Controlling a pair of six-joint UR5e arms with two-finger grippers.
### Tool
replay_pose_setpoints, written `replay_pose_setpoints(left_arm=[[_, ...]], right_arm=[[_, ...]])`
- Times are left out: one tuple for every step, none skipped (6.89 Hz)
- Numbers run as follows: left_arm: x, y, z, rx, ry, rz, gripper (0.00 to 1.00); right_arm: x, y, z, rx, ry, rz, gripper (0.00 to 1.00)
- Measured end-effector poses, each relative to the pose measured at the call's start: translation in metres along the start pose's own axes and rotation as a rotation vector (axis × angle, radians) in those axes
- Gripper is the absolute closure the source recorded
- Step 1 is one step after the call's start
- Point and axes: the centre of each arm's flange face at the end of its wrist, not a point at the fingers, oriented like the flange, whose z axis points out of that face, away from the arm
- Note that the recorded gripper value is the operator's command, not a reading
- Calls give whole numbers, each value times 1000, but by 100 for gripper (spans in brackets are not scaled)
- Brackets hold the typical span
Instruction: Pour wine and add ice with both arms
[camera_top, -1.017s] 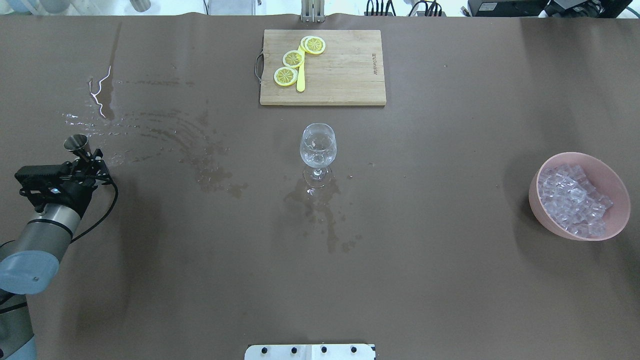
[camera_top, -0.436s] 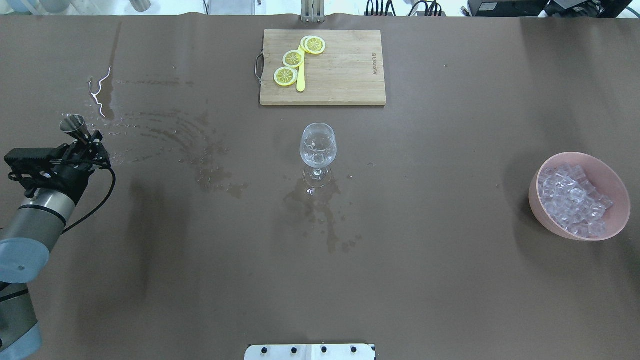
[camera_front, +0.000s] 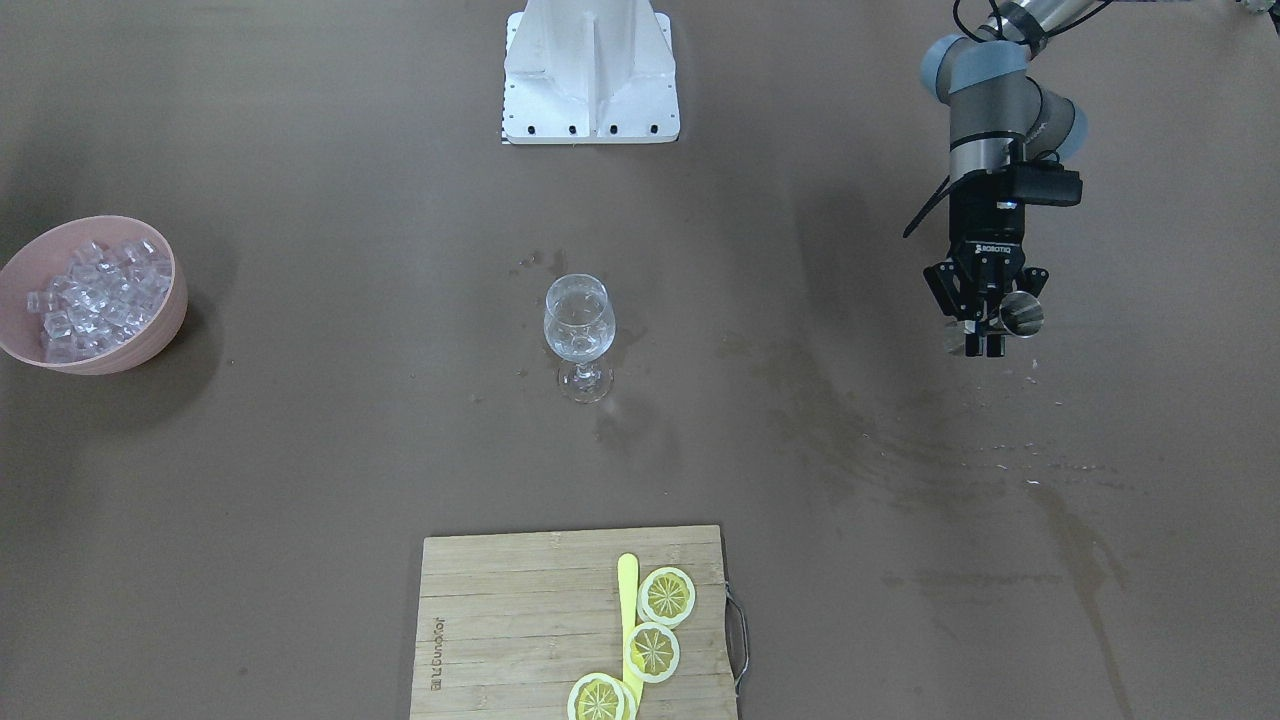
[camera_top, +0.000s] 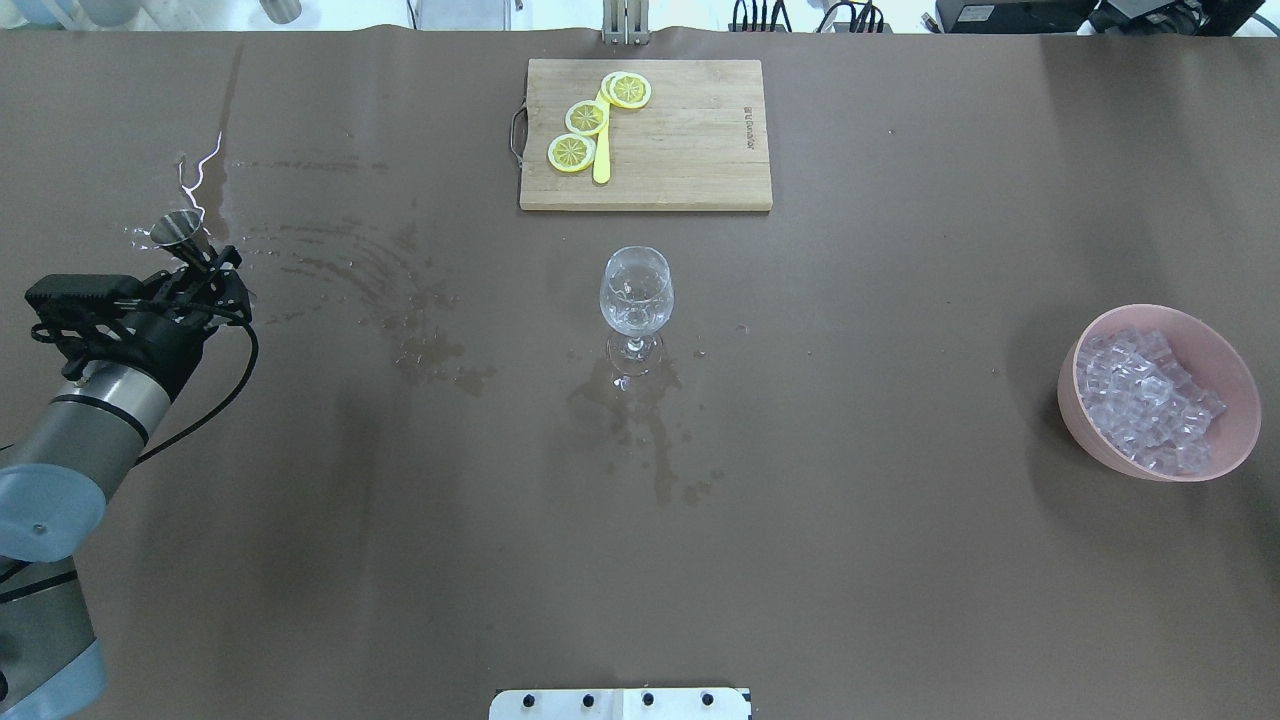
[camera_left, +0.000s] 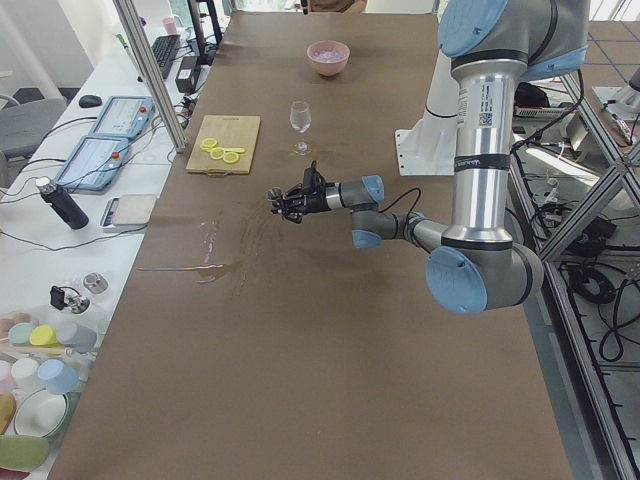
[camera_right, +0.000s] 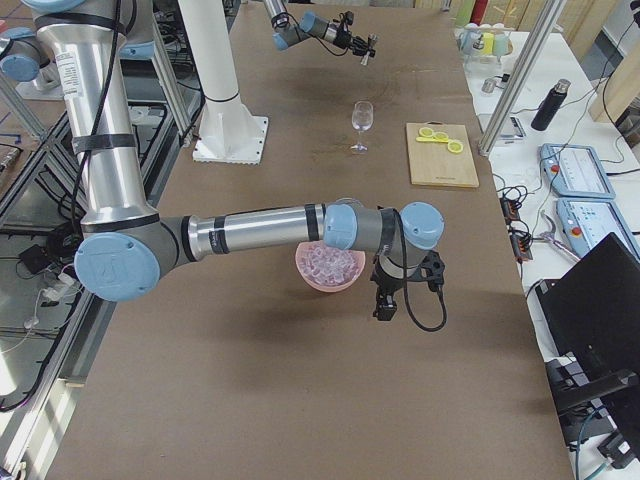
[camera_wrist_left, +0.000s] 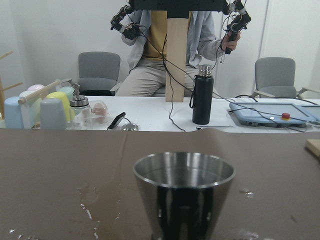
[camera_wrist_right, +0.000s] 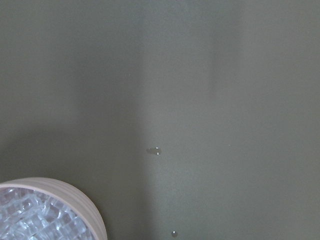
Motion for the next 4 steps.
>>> replay_pose_setpoints(left_arm=[[7,-4,-2,-6,13,23,100],[13,-6,-4,-7,23,40,100],[21,-9,-5,-5,36,64,100],[38,-16,-5,4,64,79,100]], right_arm=[[0,0,2,-2,-3,-1,0],[0,-1,4,-5,-8,-1,0],[-1,-1,6,-8,-12,-1,0],[-1,-1,7,-10,-15,-1,0]])
